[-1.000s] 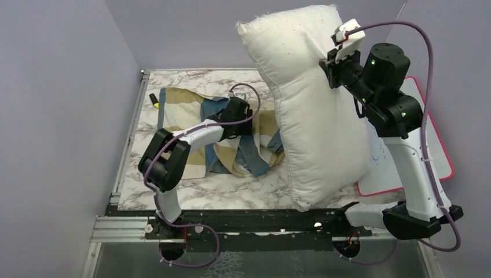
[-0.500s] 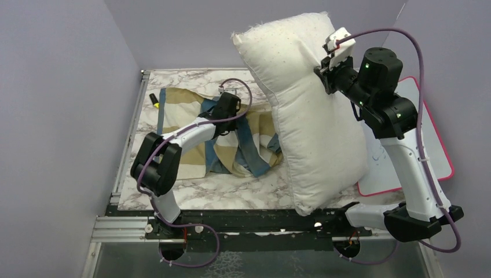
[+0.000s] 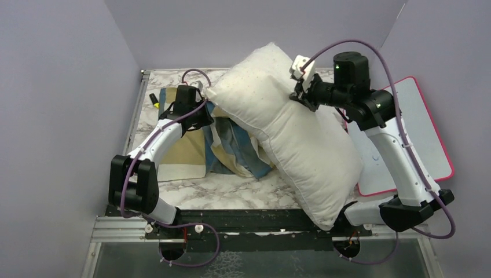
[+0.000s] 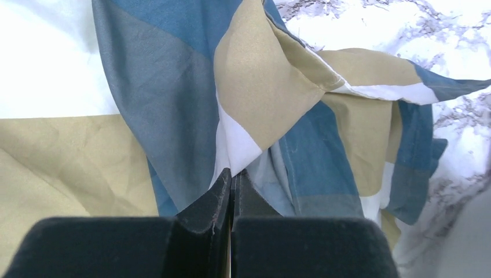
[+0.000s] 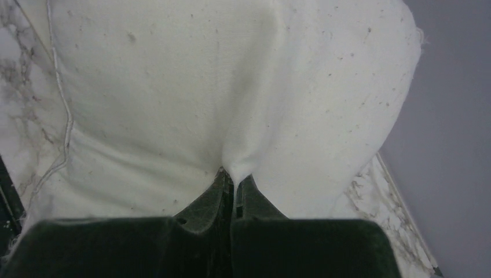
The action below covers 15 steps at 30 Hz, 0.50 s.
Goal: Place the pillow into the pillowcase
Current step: Stuff the pillow into the pillowcase.
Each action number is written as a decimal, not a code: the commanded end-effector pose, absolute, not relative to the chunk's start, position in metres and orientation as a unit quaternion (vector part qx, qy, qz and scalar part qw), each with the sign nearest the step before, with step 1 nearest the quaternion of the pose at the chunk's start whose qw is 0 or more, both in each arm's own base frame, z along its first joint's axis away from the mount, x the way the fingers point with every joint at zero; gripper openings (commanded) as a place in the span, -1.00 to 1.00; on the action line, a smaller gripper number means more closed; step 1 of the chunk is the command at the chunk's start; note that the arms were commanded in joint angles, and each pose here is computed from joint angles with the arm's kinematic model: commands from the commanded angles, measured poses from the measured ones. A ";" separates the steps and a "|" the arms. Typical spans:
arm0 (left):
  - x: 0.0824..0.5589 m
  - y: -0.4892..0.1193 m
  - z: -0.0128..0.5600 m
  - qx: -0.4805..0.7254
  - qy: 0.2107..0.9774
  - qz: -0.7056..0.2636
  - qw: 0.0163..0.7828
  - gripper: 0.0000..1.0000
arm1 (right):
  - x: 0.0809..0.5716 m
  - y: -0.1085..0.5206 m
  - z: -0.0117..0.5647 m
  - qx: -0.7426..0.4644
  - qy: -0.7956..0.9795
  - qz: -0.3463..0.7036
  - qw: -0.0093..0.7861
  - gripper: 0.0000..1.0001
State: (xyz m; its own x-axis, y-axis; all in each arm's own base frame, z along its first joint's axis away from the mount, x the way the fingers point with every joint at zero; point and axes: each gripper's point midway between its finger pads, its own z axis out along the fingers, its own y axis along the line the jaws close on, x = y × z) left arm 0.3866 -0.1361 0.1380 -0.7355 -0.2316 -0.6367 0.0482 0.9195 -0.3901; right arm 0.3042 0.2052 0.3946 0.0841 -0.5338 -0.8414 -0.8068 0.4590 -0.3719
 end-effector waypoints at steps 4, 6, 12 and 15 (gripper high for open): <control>0.375 -0.138 0.153 -0.042 0.903 -0.260 0.340 -1.00 | 0.248 0.255 0.334 -0.604 0.624 0.185 0.459 -0.99; 0.377 -0.136 0.156 -0.043 0.902 -0.262 0.341 -1.00 | 0.228 0.267 0.319 -0.625 0.612 0.203 0.441 -0.99; 0.379 -0.125 0.159 -0.062 0.903 -0.261 0.336 -1.00 | 0.197 0.272 0.257 -0.662 0.633 0.182 0.358 -0.99; 0.380 -0.124 0.159 -0.070 0.902 -0.266 0.333 -1.00 | 0.191 0.273 0.233 -0.662 0.653 0.186 0.317 -0.86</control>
State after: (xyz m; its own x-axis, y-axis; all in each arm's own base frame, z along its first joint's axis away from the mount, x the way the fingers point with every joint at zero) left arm 0.3767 -0.1230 0.1411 -0.7786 -0.2808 -0.5612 0.0386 0.8712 -0.4894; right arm 0.2000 0.2901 0.2615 0.1611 -0.6627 -0.7313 -0.9691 0.0339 -0.2442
